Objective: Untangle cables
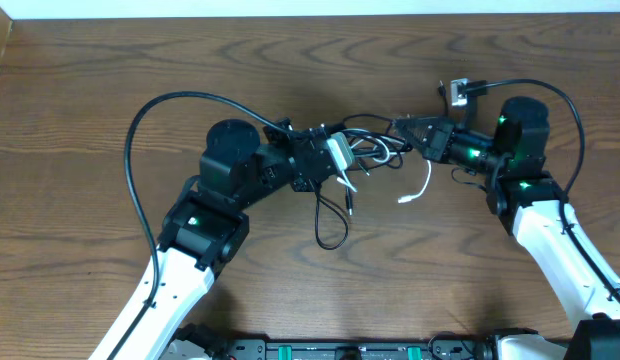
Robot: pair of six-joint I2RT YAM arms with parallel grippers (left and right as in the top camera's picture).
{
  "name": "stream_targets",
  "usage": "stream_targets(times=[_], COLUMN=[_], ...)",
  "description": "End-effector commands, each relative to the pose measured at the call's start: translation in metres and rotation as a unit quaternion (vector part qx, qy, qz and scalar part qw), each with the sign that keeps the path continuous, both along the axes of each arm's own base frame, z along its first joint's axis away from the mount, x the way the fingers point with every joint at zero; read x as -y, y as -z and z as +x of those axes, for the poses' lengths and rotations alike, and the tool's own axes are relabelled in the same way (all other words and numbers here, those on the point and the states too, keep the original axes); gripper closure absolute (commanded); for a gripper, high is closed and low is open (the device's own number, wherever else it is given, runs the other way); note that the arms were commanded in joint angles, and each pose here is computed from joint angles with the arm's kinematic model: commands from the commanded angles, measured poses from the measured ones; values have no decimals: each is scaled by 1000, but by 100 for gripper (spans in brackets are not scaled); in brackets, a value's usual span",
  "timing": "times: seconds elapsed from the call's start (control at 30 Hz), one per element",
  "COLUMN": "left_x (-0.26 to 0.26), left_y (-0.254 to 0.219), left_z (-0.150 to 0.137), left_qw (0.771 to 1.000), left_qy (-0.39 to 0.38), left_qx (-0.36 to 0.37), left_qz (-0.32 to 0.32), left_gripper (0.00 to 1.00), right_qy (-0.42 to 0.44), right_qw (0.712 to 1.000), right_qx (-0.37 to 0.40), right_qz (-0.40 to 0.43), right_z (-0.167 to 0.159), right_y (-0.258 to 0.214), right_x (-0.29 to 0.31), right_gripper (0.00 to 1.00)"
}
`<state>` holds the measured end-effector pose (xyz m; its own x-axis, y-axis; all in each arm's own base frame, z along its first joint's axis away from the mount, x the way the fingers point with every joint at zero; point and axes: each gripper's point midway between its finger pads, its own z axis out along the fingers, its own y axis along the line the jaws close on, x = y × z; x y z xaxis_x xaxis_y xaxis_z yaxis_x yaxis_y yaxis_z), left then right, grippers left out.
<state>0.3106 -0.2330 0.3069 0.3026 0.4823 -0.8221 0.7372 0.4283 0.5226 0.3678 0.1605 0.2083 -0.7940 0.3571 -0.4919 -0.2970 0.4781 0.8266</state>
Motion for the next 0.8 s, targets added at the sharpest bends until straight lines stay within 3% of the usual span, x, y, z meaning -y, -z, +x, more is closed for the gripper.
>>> stream_targets(times=[0.0,0.23,0.47,0.77], left_x=[-28,-65,-115,-147], left_y=[-30,-43,-65,-74], left_z=[13,31,49,51], left_qw=[995,975,919,861], left_qy=[-89,-217,-371,-456], left_qx=[41,39,43,24], left_qz=[-9,-37,-122,-224], left_gripper=[93,93,93,93], right_qy=[36,39,37,41], right_qw=[999,999,999,997], right_qx=[12,10,-26,-50], right_qz=[-18,-18,-24,-38], right_z=[11,12,5,0], right_y=[2,3,17,29], right_x=[21,24,24,27], right_gripper=[99,99,99,99])
